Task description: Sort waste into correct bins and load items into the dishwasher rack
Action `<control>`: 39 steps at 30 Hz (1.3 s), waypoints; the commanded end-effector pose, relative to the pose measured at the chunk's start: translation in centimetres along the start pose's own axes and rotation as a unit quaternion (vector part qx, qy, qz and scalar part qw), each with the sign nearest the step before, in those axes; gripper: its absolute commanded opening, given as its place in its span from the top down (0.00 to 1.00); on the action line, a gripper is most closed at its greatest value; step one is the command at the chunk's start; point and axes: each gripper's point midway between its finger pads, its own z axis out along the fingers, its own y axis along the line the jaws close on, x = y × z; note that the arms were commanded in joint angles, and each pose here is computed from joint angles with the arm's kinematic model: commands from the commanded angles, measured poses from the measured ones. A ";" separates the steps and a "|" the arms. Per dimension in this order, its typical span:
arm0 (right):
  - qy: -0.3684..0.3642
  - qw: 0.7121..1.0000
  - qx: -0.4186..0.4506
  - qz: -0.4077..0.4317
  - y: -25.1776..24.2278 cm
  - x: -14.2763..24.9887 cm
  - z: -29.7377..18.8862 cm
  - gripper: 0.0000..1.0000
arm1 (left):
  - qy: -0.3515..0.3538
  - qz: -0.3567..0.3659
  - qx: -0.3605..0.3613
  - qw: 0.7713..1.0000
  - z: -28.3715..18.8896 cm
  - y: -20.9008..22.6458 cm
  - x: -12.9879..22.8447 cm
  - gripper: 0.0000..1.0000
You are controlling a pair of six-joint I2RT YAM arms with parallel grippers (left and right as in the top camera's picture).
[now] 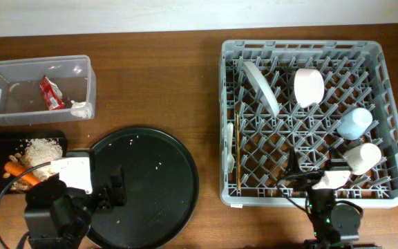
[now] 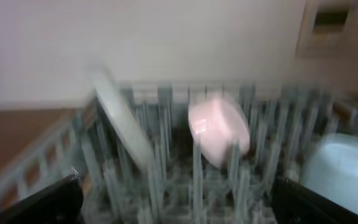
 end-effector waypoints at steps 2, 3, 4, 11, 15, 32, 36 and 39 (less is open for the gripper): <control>0.011 0.999 0.001 -0.043 0.0 0.8 0.0 0.02 | 0.000 0.007 0.000 1.000 0.0 0.0 0.1 0.01; 0.011 0.999 0.001 -0.043 0.0 0.8 0.0 0.01 | 0.000 0.007 0.000 1.000 0.0 0.0 0.1 0.01; 0.012 0.999 0.001 -0.043 0.0 0.8 0.0 0.01 | 0.000 0.007 0.000 1.000 0.0 0.0 0.1 0.01; 0.011 0.999 0.001 -0.043 0.0 0.8 0.0 0.01 | 0.000 0.007 0.000 1.000 0.0 0.0 0.1 0.01; 0.011 0.999 0.001 -0.043 0.0 0.8 0.0 0.01 | 0.000 0.007 0.000 1.000 0.0 0.0 0.1 0.01; 0.012 0.999 0.001 -0.043 0.0 0.8 0.0 0.02 | -0.352 0.026 -0.009 0.936 6.4 1.2 1.5 0.01; 0.011 0.999 0.001 -0.043 0.0 0.8 0.0 0.01 | -0.271 0.028 -0.008 0.962 8.9 1.3 4.9 0.01; 0.011 0.999 0.001 -0.043 0.0 0.8 0.0 0.01 | -0.270 0.029 -0.003 0.963 8.9 1.1 4.9 0.01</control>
